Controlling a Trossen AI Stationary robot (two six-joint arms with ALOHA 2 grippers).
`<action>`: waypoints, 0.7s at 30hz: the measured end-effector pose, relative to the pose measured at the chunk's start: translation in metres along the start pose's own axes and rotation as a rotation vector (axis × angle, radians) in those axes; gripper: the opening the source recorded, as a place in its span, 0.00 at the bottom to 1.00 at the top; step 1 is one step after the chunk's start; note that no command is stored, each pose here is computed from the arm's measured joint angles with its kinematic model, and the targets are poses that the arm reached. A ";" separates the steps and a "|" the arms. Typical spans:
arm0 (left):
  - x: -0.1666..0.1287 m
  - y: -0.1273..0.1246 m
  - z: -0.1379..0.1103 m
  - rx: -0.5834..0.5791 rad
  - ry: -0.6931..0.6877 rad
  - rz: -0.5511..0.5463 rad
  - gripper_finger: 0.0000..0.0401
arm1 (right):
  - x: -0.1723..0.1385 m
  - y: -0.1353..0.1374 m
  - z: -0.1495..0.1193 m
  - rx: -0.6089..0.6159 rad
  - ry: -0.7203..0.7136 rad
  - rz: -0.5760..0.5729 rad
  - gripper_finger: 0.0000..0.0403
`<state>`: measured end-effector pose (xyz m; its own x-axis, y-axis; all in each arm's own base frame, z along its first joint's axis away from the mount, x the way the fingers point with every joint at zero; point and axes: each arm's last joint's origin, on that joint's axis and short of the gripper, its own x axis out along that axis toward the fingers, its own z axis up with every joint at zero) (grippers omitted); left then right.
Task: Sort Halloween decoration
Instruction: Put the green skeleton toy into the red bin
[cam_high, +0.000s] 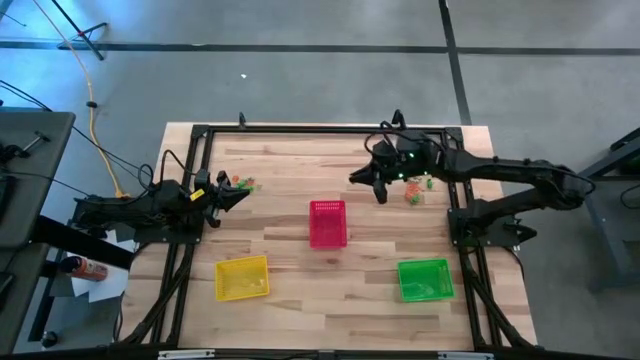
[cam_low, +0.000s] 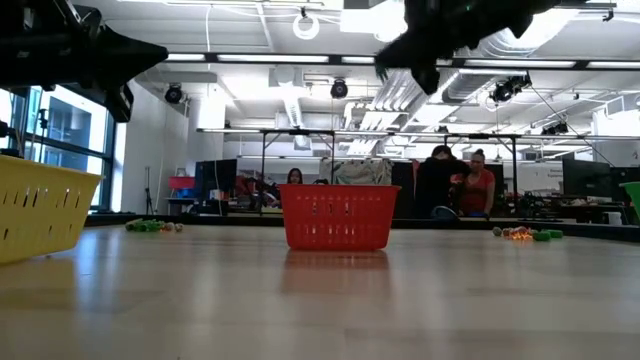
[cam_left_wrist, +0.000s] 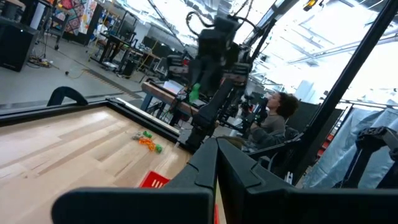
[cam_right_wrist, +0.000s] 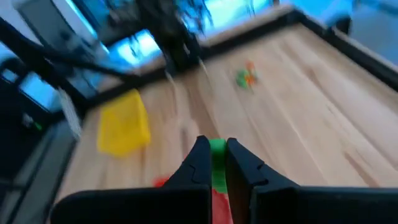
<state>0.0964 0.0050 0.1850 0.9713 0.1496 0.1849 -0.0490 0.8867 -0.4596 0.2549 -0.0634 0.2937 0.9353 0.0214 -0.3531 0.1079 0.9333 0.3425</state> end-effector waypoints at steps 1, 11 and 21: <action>0.000 0.000 0.000 0.000 0.000 0.000 0.00 | 0.002 0.005 0.000 -0.003 -0.030 0.010 0.01; 0.000 0.000 0.000 0.000 0.000 0.000 0.00 | 0.008 0.032 0.005 -0.159 -0.182 0.047 0.01; 0.000 0.000 0.000 0.000 0.000 0.000 0.00 | 0.008 0.032 0.005 -0.161 -0.183 0.047 0.01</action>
<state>0.0964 0.0050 0.1850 0.9713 0.1499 0.1847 -0.0495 0.8867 -0.4596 0.2671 -0.0353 0.3062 0.9851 0.0148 -0.1714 0.0213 0.9781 0.2069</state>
